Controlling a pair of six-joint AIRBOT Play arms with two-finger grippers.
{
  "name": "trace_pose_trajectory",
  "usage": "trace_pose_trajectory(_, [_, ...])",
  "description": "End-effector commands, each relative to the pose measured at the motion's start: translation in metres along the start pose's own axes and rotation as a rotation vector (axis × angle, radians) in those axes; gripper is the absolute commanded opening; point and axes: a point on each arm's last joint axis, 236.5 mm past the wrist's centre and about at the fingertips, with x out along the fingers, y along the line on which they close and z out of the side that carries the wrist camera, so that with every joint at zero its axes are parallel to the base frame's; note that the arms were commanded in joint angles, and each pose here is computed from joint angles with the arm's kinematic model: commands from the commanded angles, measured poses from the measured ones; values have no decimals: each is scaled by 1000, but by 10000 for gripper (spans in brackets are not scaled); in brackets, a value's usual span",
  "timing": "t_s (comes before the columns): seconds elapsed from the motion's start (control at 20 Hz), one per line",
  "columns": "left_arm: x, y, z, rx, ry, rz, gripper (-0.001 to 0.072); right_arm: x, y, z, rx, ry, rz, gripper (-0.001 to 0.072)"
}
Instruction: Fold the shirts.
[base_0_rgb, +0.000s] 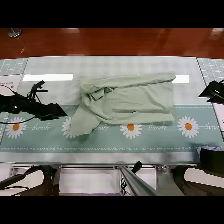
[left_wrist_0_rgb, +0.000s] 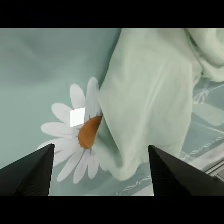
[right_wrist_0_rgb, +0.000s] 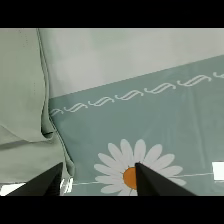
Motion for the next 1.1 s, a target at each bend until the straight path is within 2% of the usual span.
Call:
trace_pose_trajectory(0.0, [26,-1,-3,26,19,-1,720,1,9,-2,11,-13,57,539])
trace_pose_trajectory(0.3, [76,-31,14,53,9,-39,713,1,9,-2,8,-12,55,539])
trace_pose_trajectory(0.35, [82,-34,13,55,16,-39,474,1,8,-3,8,-8,54,539])
trace_pose_trajectory(0.4, [87,-35,10,61,33,-41,52,1,7,-3,8,-7,51,538])
trace_pose_trajectory(0.45, [87,-36,7,65,44,-44,26,1,5,-4,2,-3,40,538])
trace_pose_trajectory(0.75, [77,-32,-1,25,79,-79,25,43,8,-51,-15,140,105,560])
trace_pose_trajectory(0.8, [76,-33,-2,26,82,-81,25,54,8,-62,-4,165,121,597])
trace_pose_trajectory(0.85, [76,-33,-3,26,85,-83,25,63,10,-71,3,185,136,604])
trace_pose_trajectory(1.05, [76,-34,-3,25,83,-85,25,87,16,-100,25,242,188,604])
